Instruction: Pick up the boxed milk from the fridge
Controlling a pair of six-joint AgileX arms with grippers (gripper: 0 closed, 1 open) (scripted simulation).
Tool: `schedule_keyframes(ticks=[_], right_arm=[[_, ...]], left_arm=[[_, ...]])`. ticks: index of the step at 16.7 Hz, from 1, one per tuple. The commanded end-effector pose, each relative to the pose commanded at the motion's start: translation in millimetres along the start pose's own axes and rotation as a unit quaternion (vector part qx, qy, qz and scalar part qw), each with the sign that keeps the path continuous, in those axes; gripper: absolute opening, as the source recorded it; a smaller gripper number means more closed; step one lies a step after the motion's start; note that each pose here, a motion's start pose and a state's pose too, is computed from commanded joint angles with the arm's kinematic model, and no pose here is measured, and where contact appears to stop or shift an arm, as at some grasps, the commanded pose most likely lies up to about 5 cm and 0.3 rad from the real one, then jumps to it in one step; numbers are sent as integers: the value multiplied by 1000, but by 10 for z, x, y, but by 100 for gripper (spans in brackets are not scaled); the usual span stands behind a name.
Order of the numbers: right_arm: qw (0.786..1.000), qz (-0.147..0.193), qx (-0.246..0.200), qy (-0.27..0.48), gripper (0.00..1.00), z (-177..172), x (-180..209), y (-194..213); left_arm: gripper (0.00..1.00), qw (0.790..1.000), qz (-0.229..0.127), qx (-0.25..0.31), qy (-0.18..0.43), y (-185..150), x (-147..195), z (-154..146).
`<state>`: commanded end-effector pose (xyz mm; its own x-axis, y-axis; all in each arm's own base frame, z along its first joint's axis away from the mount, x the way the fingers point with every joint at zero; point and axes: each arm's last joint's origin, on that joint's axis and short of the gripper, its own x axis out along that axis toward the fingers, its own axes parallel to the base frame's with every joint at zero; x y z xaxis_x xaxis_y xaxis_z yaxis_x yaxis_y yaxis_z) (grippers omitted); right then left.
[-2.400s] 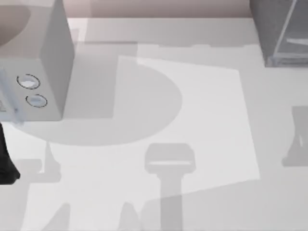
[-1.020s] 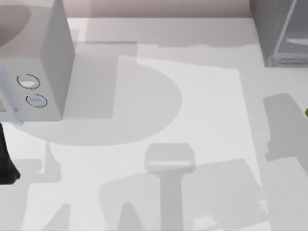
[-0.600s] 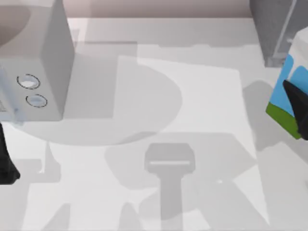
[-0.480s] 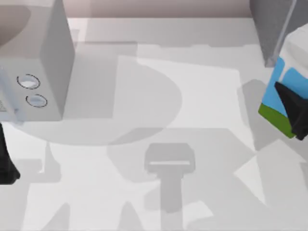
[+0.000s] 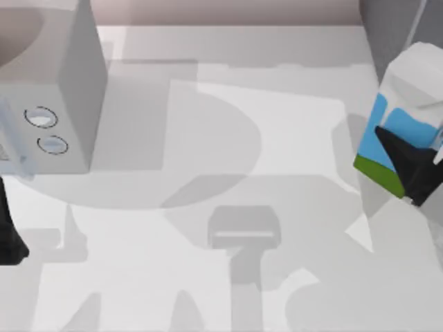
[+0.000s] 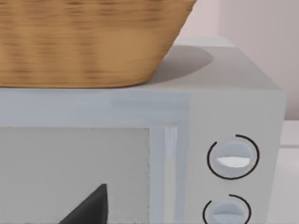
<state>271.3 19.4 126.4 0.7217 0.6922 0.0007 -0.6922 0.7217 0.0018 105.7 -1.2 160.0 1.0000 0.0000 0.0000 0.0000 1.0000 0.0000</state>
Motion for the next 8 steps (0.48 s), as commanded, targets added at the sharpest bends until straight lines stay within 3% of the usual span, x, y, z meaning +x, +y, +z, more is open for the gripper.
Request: schedule_keyframes(ticks=[8], right_arm=[[1000, -2, 1, 2, 0, -137, 204, -19]], left_arm=[[100, 1000, 0, 0, 0, 0, 0, 0]])
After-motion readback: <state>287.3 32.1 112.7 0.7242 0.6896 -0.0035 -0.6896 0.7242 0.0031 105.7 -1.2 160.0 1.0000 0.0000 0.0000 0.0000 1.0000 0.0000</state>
